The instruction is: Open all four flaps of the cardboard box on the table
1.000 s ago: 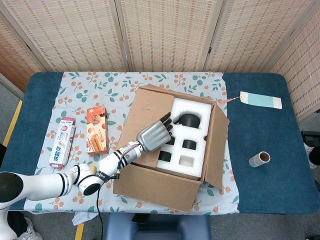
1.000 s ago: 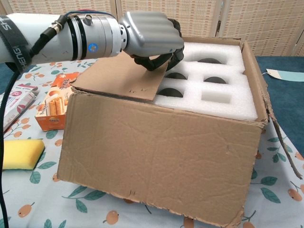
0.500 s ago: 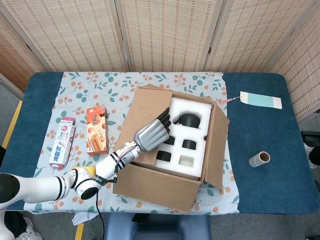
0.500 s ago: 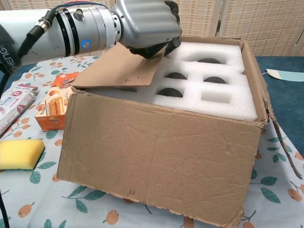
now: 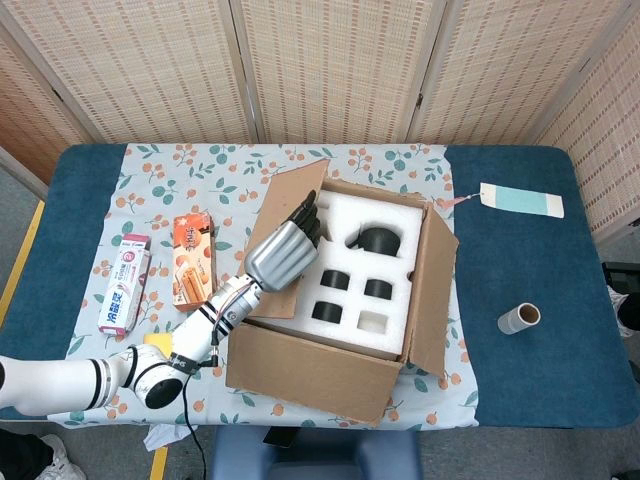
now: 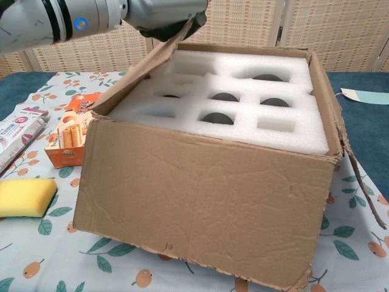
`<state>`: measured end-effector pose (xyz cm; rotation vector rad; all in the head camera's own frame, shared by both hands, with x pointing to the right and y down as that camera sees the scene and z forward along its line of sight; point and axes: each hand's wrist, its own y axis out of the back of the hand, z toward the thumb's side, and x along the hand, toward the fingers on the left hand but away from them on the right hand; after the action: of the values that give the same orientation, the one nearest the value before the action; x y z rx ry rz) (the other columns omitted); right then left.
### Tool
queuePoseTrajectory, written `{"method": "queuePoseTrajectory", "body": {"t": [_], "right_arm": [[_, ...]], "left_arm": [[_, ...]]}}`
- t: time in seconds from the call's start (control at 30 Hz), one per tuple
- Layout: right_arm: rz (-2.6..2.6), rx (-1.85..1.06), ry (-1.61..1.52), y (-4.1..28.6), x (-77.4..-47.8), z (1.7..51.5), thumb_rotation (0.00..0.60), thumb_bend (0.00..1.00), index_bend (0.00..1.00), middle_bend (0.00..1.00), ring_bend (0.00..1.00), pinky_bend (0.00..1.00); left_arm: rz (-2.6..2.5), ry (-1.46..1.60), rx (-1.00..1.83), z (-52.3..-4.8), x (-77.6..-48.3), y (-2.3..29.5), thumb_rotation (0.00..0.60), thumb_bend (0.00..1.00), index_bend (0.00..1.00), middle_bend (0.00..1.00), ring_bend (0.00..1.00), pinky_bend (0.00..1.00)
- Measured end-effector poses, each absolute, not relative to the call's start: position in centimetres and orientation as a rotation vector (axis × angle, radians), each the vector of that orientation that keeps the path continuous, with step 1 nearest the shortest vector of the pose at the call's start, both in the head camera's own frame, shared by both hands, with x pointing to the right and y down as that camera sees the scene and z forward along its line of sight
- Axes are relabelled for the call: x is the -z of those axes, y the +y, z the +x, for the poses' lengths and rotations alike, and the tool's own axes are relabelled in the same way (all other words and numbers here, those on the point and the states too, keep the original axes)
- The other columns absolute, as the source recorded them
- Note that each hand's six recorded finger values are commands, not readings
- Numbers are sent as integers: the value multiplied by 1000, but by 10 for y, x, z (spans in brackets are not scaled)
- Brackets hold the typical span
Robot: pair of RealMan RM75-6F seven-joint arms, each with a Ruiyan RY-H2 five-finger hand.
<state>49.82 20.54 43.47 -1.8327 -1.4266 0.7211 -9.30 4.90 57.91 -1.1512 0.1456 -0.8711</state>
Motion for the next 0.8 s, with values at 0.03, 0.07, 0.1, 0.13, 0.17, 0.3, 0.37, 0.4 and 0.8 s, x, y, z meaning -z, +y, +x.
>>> {"method": "queuePoseTrajectory", "body": {"t": [0.03,0.07,0.1,0.13,0.17,0.3,0.37,0.4,0.8], "right_arm": [[-1836,-722,-1426,205,-435,498,328,346,328,0,0,0],[-1839,-724,-1426,205,-436,498,327,346,328,0,0,0],[-1841,-724,-1425,205,-436,497,327,346,328,0,0,0],[-1844,-726,-1424,205,-437,497,327,346,328,0,0,0],[-1845,-727,-1422,205,-437,497,327,346,328,0,0,0],[-1846,-729,-1418,206,-438,495,328,347,328,0,0,0],[-1844,-726,-1417,206,-437,495,326,347,328,0,0,0],[-1843,-725,-1417,207,-437,494,328,347,328,0,0,0],[-1853,-750,-1408,206,-442,491,326,347,328,0,0,0]], "left_arm": [[-1146,156,883,-96,-576,46,600,979,542,352,198,94],[-1141,162,892,-99,-574,44,600,979,540,351,197,94],[-1136,167,901,-101,-572,42,600,979,539,350,196,93],[-1133,173,911,-104,-570,41,600,979,536,348,193,93],[-1131,177,918,-106,-569,40,600,979,532,348,190,92],[-1132,194,949,-116,-564,36,600,979,522,347,186,89],[-1131,201,959,-121,-562,34,600,982,520,346,186,88],[-1135,204,963,-122,-562,34,600,984,519,345,186,87],[-1133,281,1012,-144,-547,19,600,989,375,284,151,74]]}}
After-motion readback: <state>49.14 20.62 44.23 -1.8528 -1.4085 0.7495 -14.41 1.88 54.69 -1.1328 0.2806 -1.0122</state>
